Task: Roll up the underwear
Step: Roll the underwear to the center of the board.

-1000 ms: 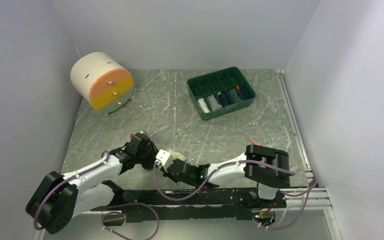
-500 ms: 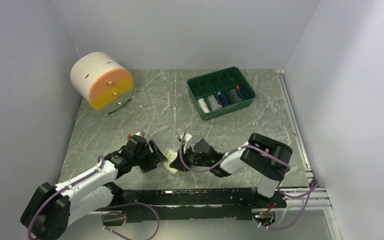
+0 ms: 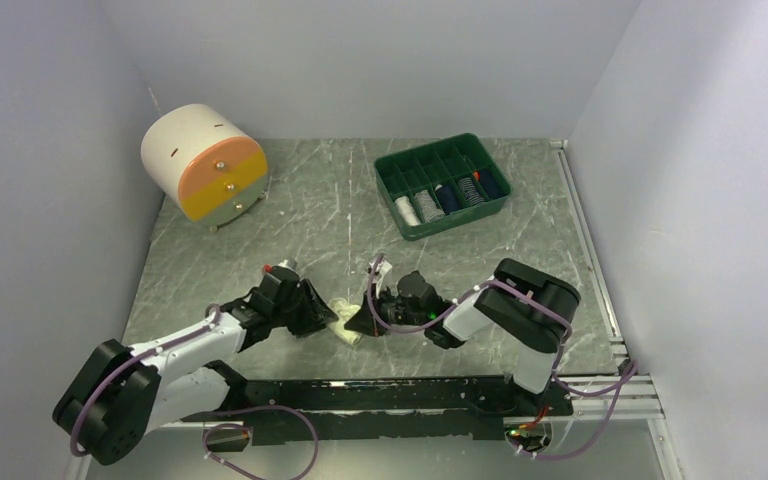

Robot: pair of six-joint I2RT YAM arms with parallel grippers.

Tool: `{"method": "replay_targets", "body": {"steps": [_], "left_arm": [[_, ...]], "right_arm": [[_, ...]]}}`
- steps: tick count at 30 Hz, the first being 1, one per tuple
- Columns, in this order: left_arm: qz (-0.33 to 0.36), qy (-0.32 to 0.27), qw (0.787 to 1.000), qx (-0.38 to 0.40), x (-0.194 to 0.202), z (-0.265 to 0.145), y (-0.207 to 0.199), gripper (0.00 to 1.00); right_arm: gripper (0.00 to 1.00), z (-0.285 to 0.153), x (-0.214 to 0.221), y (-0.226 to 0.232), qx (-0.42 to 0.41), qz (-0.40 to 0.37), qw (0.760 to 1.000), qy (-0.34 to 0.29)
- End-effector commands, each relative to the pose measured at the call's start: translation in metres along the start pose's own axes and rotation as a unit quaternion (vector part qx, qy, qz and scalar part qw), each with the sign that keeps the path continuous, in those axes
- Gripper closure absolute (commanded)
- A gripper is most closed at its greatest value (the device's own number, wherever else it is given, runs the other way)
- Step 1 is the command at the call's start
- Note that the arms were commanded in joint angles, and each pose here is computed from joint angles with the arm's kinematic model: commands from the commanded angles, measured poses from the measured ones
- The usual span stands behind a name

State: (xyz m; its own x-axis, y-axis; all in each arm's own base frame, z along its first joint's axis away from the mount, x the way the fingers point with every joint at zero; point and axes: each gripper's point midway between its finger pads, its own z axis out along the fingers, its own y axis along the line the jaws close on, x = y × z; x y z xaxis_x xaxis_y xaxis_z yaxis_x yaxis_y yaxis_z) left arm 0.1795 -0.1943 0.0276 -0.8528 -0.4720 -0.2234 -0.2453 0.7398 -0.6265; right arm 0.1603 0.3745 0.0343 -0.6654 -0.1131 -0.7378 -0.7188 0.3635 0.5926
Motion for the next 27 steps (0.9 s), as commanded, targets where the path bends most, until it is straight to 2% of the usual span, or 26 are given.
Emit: {"method": "replay_targets", "body": {"steps": [1,7,13,19,25,27], "left_arm": [[0.008,0.009,0.999,-0.041,0.004,0.008,0.019,0.53],[0.003,0.025,0.997,-0.071,0.011,0.016,0.032,0.59],[0.007,0.030,0.996,-0.083,0.014,0.017,0.036,0.59],[0.011,0.033,0.995,-0.088,0.013,0.018,0.035,0.60],[0.017,0.032,0.995,-0.089,0.011,0.016,0.032,0.60],[0.015,0.034,0.995,-0.089,0.012,0.016,0.033,0.60]], "right_arm": [[0.87,-0.007,0.021,-0.016,0.037,-0.018,0.997,0.060],[0.67,-0.011,-0.014,-0.020,0.089,-0.059,0.993,0.045],[0.55,-0.019,-0.050,-0.007,0.149,-0.152,0.977,0.022],[0.53,-0.016,-0.042,0.009,0.227,-0.269,0.935,0.043],[0.54,-0.005,-0.021,0.006,0.275,-0.328,0.901,0.071],[0.57,-0.002,-0.014,0.003,0.279,-0.332,0.897,0.080]]}}
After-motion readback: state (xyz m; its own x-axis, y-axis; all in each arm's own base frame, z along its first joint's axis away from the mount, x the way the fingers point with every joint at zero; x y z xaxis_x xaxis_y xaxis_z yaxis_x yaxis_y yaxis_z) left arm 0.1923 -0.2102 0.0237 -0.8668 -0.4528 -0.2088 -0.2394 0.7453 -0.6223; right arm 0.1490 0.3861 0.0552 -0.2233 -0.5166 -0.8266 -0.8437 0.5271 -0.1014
